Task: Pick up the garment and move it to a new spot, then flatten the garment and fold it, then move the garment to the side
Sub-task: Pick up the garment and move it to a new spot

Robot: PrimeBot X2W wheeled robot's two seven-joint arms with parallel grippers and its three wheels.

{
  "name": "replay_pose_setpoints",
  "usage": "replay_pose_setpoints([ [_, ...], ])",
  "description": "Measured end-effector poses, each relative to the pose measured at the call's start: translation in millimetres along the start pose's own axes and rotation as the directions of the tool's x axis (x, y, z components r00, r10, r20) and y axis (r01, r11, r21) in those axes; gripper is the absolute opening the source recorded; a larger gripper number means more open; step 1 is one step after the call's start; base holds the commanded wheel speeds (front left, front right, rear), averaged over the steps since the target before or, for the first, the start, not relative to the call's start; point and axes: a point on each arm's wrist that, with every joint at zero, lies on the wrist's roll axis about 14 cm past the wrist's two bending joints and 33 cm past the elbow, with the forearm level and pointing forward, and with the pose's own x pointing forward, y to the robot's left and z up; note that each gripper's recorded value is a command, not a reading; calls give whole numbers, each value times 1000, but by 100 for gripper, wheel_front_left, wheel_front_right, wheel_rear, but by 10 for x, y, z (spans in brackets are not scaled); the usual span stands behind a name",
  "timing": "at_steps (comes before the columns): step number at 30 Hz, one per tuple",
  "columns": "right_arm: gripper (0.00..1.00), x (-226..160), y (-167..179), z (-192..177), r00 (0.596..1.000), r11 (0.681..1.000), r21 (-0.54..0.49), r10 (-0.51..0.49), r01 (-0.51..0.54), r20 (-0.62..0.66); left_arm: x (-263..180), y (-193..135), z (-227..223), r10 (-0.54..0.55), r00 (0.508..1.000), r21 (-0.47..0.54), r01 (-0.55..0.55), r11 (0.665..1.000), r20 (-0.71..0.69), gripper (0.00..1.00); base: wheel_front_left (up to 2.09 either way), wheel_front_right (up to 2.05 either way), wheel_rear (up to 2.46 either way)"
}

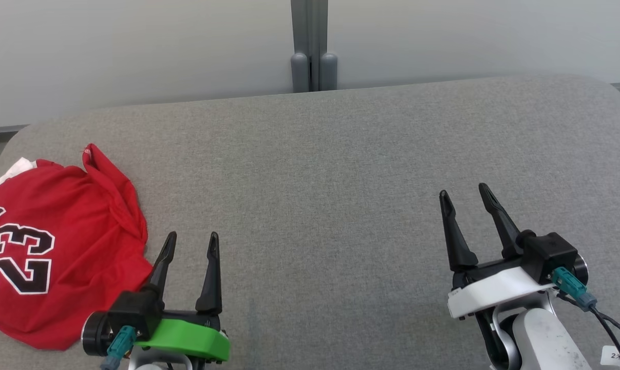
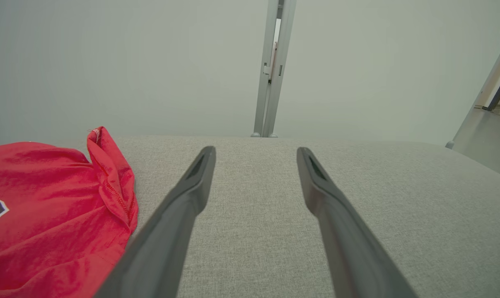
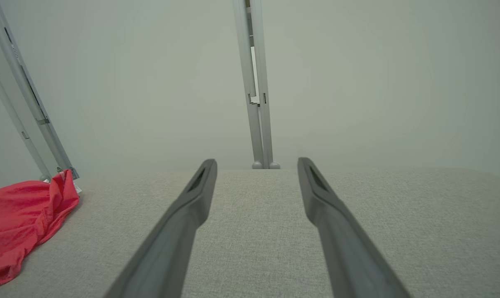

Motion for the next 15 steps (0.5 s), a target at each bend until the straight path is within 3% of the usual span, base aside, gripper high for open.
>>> replay_pose_setpoints([
  [9, 100, 50, 186, -81, 999, 998, 34, 52, -51, -18, -79, 122, 60, 41, 999, 7, -41, 999, 15, 100, 0, 0, 0],
  [15, 100, 146, 494, -172, 989, 988, 65, 141, -138, -35, -231, 382, 176, 133, 990, 20, -134, 991, 47, 100, 0, 0, 0],
])
